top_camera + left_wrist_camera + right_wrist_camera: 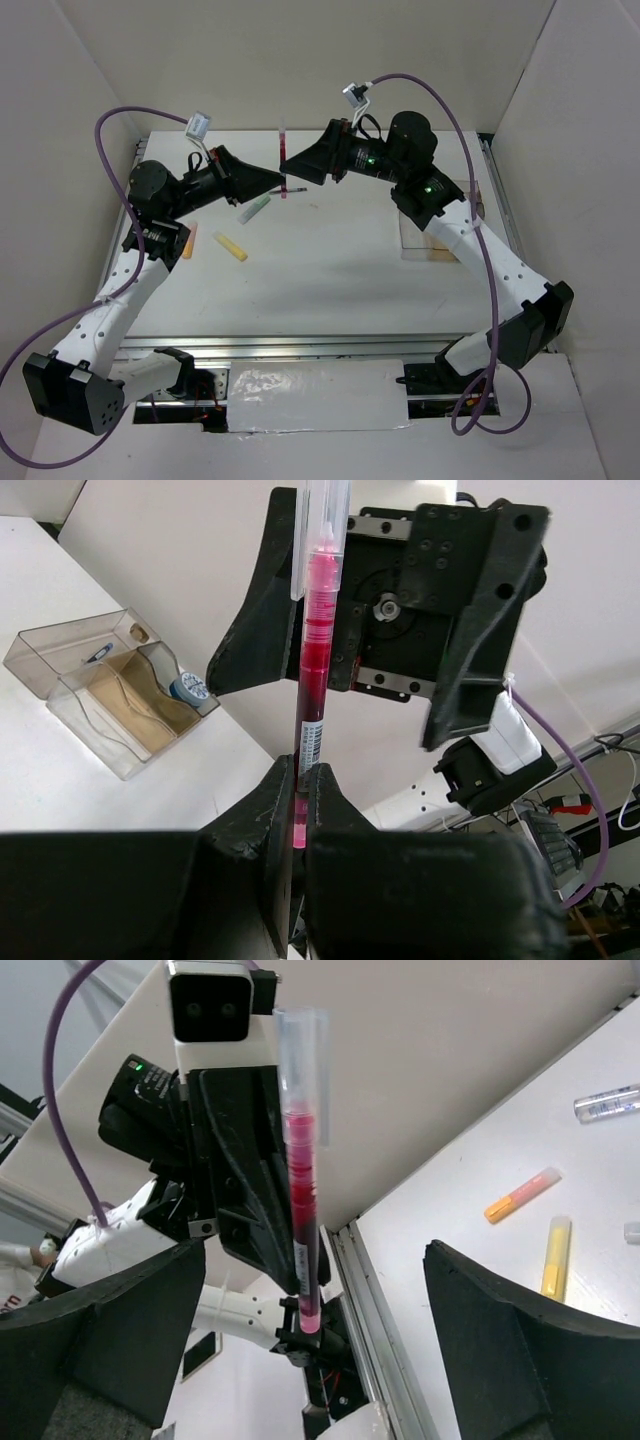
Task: Sort the stationery into containers
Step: Place the pen in the storage box.
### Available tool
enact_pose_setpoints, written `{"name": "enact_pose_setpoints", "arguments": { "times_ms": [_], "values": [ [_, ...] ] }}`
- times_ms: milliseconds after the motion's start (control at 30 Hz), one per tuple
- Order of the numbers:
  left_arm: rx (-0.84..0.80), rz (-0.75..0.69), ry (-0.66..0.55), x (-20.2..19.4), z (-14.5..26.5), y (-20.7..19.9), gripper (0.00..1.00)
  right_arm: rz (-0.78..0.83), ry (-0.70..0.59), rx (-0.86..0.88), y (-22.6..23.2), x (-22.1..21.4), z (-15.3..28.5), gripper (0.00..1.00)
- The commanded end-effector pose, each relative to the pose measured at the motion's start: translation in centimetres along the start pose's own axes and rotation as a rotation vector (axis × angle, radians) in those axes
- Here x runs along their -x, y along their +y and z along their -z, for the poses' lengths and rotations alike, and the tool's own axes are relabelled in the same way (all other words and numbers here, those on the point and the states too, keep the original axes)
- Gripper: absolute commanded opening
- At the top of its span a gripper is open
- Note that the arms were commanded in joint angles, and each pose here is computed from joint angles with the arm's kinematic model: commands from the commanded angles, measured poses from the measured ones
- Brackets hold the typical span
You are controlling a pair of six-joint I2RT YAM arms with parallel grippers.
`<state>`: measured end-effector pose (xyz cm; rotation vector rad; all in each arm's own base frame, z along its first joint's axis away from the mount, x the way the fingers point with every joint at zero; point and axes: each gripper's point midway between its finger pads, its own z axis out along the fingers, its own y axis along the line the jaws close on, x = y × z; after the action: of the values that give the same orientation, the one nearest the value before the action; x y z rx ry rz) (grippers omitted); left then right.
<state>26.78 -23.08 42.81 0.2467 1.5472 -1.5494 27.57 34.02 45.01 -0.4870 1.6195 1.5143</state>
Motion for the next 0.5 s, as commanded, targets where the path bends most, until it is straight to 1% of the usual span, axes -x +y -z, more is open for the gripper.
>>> {"name": "enact_pose_setpoints", "arguments": {
  "times_ms": [0,33,100,133,200,233,300,467],
  "values": [
    [-0.058,-0.050,-0.023,0.8,0.0,-1.7,0.00,0.013,-0.031,0.034,1.0,1.3,-0.2,0.94],
    [-0.056,-0.047,-0.026,0.8,-0.1,-1.6,0.00,0.008,-0.029,0.038,1.0,1.3,-0.4,0.85],
    [-0.056,-0.040,-0.024,0.7,-0.2,-1.4,0.00,0.005,-0.034,0.045,0.9,1.4,-0.6,0.75],
    [-0.051,-0.038,-0.025,0.7,-0.3,-1.2,0.00,0.005,-0.030,0.047,0.9,1.4,-0.6,0.67],
    [-0.055,-0.035,-0.015,0.3,-0.4,-1.1,0.00,0.003,-0.030,0.054,0.8,1.4,-0.8,0.59],
    [-0.056,-0.034,-0.012,0.2,-0.4,-1.1,0.00,0.002,-0.028,0.061,1.0,1.3,-0.8,0.50],
    [-0.052,-0.025,-0.005,-0.1,-0.4,-0.9,0.00,0.008,-0.028,0.068,0.9,1.3,-1.0,0.39],
    [-0.049,-0.017,0.001,-0.6,-0.4,-0.6,0.00,0.018,-0.020,0.089,1.0,1.3,-1.2,0.36]
  ]
}}
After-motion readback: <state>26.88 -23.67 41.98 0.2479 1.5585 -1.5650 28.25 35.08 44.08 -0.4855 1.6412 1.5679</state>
